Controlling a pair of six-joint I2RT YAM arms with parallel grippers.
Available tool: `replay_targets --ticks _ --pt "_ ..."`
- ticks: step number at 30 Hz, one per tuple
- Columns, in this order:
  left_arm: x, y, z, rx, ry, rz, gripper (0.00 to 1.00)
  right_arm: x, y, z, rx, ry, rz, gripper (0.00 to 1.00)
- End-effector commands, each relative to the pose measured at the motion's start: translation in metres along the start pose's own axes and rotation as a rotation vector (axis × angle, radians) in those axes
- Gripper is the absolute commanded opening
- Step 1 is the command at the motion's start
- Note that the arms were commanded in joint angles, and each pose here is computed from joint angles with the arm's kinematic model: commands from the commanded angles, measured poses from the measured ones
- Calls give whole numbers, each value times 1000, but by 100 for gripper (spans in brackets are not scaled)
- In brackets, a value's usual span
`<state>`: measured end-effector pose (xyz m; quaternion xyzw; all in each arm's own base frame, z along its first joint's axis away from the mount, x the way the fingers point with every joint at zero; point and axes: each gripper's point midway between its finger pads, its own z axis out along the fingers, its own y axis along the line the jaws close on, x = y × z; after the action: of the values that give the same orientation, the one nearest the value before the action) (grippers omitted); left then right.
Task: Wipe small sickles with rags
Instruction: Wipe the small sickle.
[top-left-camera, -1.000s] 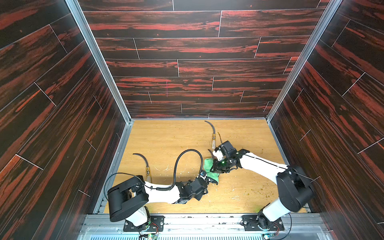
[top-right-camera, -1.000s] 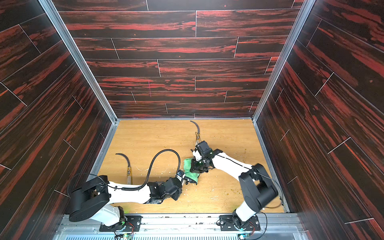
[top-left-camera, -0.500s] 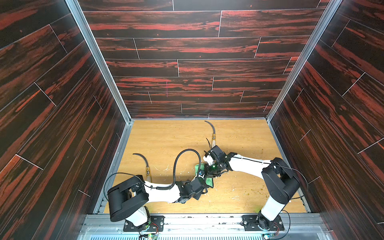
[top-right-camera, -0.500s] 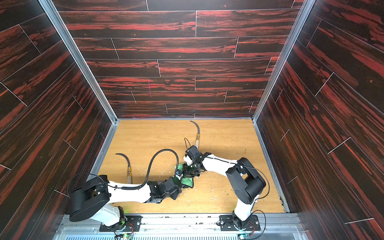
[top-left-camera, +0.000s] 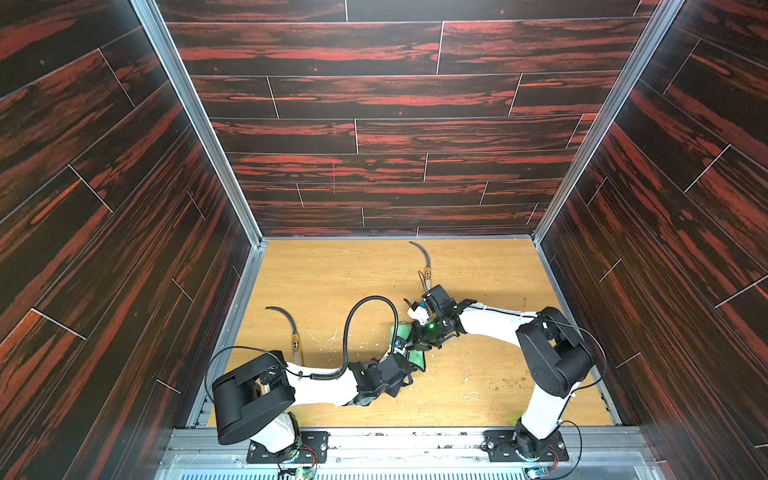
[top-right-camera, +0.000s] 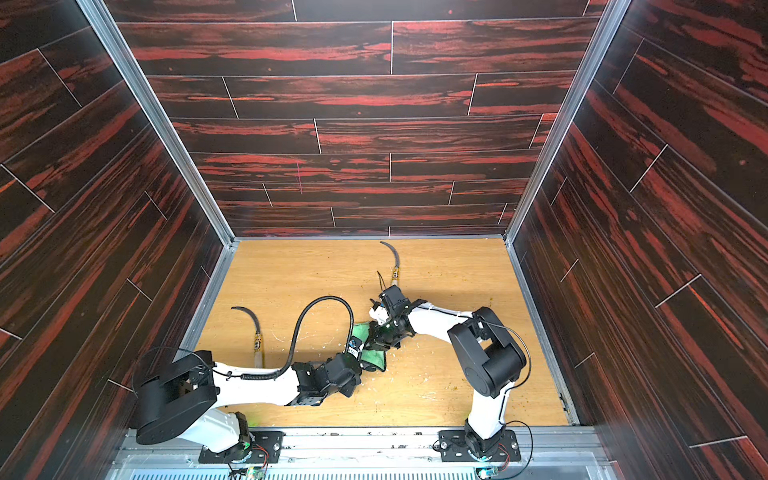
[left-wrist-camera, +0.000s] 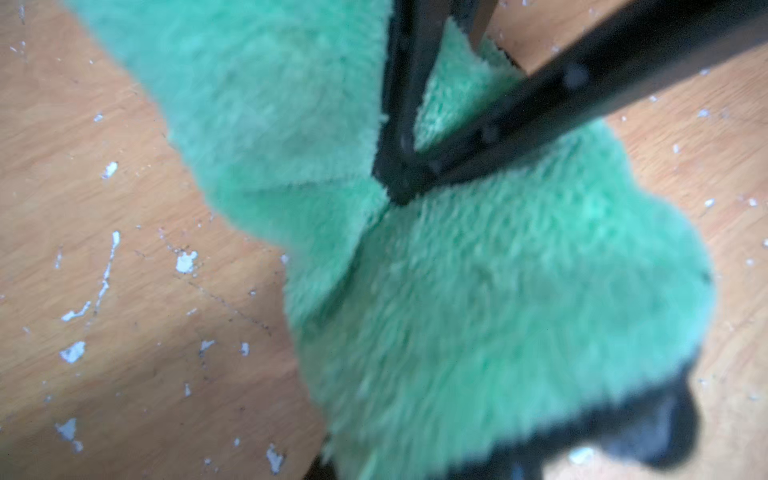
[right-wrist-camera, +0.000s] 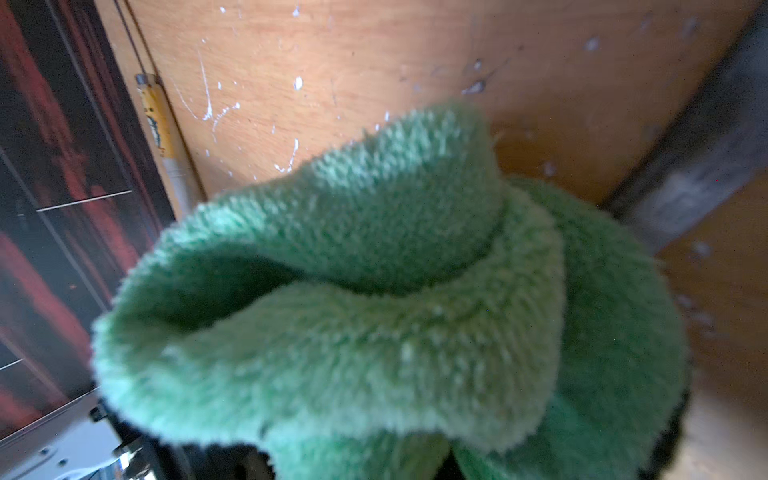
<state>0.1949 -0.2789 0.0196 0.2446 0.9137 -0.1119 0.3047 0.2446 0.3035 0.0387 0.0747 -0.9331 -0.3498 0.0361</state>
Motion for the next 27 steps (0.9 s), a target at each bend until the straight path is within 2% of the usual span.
replay_targets --ticks 1,7,16,23,27 --pt "-9 -10 -15 62 -50 -6 0 -5 -110 4 346 -37 137 0" --pt "-3 -7 -18 72 -46 -16 0 -26 -121 -7 349 -87 167 0" --pt "3 -8 -19 91 -33 -19 0 -54 -113 -36 324 -169 164 0" --pt "4 -10 -13 87 -16 -15 0 -58 -82 -62 259 -219 98 0" --pt "5 -14 -7 87 3 -9 0 -48 -50 -85 181 -235 38 0"
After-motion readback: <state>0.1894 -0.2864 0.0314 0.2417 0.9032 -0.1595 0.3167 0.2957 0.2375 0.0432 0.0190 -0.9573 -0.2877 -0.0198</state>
